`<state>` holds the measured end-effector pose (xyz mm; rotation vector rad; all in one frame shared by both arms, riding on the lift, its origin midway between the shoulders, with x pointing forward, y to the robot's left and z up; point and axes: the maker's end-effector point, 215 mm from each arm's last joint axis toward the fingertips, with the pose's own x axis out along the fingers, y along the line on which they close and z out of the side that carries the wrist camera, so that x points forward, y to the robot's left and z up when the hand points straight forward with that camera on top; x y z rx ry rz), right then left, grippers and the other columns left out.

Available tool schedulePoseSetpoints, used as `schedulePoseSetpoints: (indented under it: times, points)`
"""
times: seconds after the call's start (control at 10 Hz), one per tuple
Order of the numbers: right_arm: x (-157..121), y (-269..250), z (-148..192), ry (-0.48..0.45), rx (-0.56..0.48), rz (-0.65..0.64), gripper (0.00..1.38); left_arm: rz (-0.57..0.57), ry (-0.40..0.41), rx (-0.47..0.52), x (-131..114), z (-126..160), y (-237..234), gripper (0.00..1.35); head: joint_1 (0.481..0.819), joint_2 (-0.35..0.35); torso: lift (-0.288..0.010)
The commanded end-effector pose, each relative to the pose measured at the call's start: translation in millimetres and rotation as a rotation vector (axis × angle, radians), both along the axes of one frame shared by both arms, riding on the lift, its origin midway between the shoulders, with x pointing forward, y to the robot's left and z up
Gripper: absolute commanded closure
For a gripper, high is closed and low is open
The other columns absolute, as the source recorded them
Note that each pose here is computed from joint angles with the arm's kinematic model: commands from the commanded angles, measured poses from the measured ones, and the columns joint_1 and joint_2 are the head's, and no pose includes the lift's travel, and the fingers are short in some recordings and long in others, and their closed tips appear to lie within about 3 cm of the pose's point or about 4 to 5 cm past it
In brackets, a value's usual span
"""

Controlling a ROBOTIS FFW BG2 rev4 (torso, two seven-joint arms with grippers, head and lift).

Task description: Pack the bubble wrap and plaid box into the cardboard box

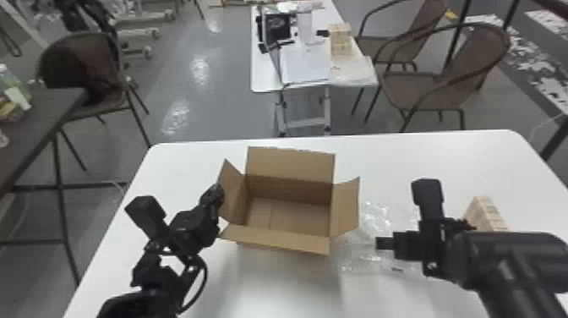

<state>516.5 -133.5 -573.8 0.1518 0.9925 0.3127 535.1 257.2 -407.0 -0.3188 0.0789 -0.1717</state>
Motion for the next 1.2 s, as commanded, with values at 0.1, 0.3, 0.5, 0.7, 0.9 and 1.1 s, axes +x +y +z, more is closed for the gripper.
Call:
schedulePoseSetpoints:
  times: [0.1,0.3,0.5,0.7,0.9,1.1]
  points:
    - [-1,3,2,-0.001,0.010,0.007,1.27,-0.001,-0.002,-0.004,0,1,0,1.21,0.695,0.130,-0.044]
    - [-1,8,10,-0.024,0.031,0.006,1.27,0.005,-0.010,-0.007,0,3,2,1.21,0.695,0.132,-0.044]
    - [-5,5,23,-0.061,0.054,-0.003,1.27,0.016,-0.014,-0.012,-1,4,7,1.21,0.695,0.140,-0.044]
    - [1,-8,48,-0.134,0.067,-0.039,1.27,0.030,-0.017,-0.015,-4,3,12,1.21,0.695,0.141,-0.044]
    - [9,-21,97,-0.247,0.066,-0.062,1.27,0.048,-0.020,-0.017,-5,4,19,1.21,0.695,0.135,-0.044]
    - [9,-30,138,-0.331,0.076,-0.080,1.27,0.058,-0.021,-0.023,-6,4,22,1.21,0.695,0.125,-0.044]
